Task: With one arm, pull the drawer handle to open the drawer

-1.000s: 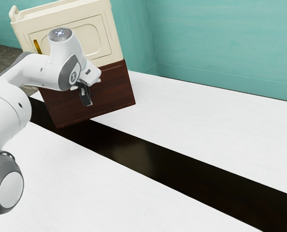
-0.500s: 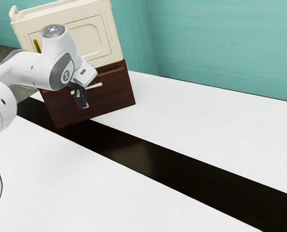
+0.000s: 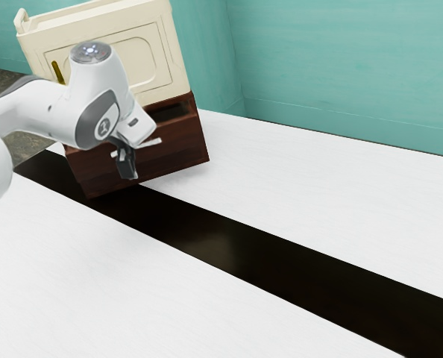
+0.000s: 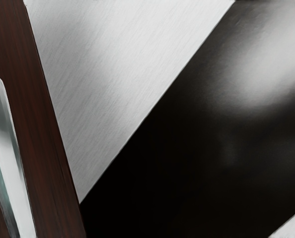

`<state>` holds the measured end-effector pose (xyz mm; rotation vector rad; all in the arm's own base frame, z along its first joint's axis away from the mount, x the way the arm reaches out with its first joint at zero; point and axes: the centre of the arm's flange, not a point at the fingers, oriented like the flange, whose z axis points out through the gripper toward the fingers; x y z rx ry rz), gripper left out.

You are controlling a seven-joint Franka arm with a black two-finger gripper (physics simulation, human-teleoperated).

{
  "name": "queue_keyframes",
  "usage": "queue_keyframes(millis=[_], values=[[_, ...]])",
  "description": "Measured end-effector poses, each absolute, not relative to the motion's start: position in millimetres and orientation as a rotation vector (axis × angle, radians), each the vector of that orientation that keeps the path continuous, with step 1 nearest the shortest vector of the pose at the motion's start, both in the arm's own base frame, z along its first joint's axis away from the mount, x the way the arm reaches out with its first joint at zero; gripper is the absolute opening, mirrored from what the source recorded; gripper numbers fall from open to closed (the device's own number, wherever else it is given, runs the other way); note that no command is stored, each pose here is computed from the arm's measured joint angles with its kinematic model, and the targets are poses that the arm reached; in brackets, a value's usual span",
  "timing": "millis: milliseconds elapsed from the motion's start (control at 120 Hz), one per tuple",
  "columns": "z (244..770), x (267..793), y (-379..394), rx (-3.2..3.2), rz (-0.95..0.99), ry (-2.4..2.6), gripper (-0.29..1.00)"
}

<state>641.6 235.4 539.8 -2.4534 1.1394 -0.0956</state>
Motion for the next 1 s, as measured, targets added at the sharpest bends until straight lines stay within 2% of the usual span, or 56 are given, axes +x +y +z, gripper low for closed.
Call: queue_keyframes(millis=[650, 767, 1000], values=[[530.7, 607.1, 155.5, -2.399, -0.041, 1.318, 0.7], [549.4, 594.1, 152.0, -2.386, -0.07, 1.312, 0.57], [616.2, 557.9, 147.7, -2.354, -0.17, 1.264, 0.65]])
